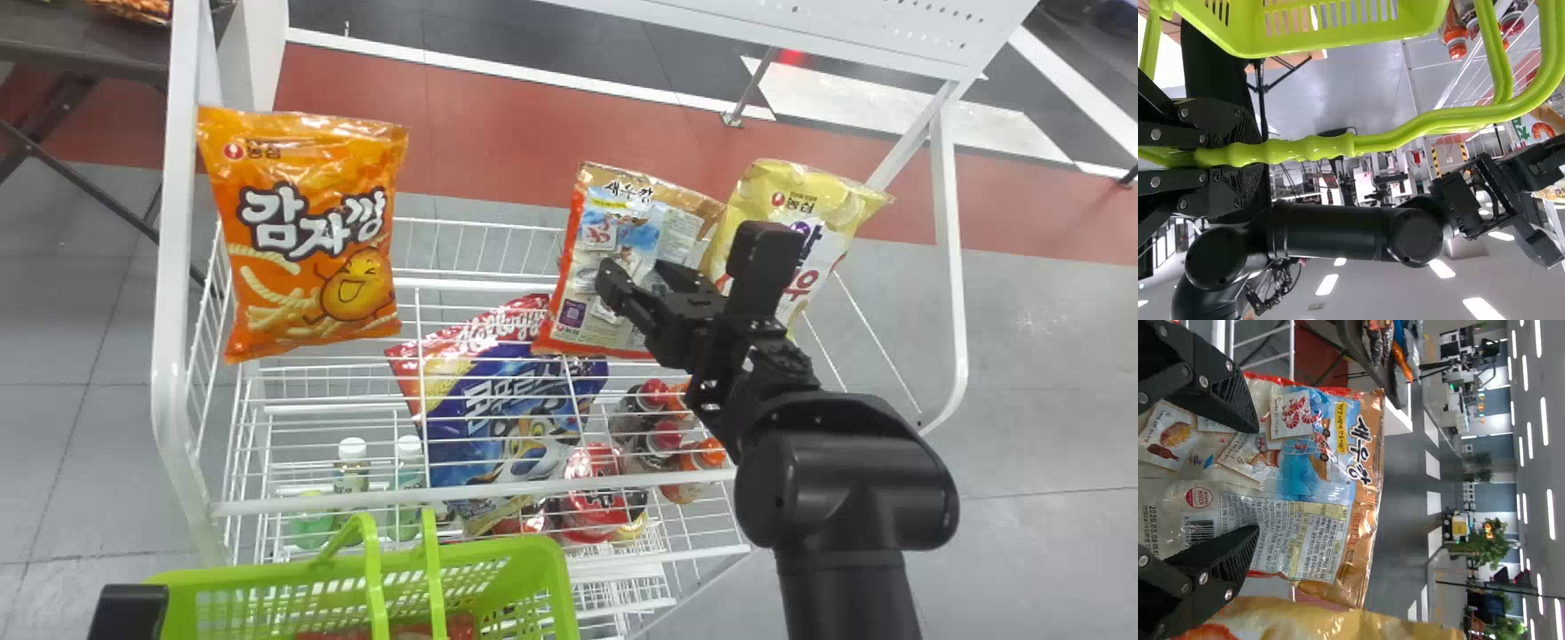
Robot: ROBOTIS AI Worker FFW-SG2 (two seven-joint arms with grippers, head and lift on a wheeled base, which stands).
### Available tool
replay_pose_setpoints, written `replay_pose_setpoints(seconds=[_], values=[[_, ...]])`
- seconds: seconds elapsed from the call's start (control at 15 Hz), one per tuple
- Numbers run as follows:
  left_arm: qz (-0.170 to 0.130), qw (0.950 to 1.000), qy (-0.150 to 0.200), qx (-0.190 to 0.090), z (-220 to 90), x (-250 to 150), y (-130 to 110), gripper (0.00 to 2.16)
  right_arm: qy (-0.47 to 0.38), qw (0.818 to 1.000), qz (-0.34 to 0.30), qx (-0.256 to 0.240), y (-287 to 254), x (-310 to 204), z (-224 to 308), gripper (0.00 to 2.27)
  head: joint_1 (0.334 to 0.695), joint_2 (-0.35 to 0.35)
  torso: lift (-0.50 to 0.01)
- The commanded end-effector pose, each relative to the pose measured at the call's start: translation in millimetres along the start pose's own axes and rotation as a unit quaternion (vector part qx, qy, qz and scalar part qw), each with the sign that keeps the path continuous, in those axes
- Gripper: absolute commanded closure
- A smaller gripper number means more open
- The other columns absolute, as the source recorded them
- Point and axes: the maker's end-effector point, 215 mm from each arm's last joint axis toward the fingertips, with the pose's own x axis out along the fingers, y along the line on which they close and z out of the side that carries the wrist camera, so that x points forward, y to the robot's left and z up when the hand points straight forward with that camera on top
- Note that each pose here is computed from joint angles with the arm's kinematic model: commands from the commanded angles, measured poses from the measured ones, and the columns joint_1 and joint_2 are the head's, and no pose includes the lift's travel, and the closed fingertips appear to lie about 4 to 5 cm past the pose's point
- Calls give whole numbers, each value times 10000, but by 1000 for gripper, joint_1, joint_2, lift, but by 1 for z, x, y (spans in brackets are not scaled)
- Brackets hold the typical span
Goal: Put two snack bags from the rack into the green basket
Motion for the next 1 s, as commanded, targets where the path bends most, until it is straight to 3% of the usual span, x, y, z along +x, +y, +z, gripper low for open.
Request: replay_pose_setpoints(seconds=[0.0, 0.07, 0.13, 0.2, 0.73, 0.93], values=[[-14, 10000, -4, 11, 1, 0, -1, 1355, 179, 9998, 34, -3, 6, 4, -6, 1382, 695, -350, -5], [-20, 10000, -8, 3, 1, 0, -1, 1355, 202, 9998, 43, -15, 11, 4, -9, 1902, 695, -350, -5], [1, 10000, -4, 11, 1, 0, 0, 1355, 185, 9998, 21, -15, 10, 2, -8, 2132, 695, -350, -5], [7, 10000, -9, 10, 2, -1, 0, 1355, 142, 9999, 22, -35, 11, -3, -5, 2199, 695, -350, -5], [-7, 9999, -19, 172, 13, 0, -4, 1355, -512, 9983, 18, 264, -4, -94, 41, 2219, 695, -350, -5], [11, 9997, -37, 247, 19, 0, -5, 1355, -180, 9975, 262, 633, 6, -142, 34, 2219, 695, -350, -5]])
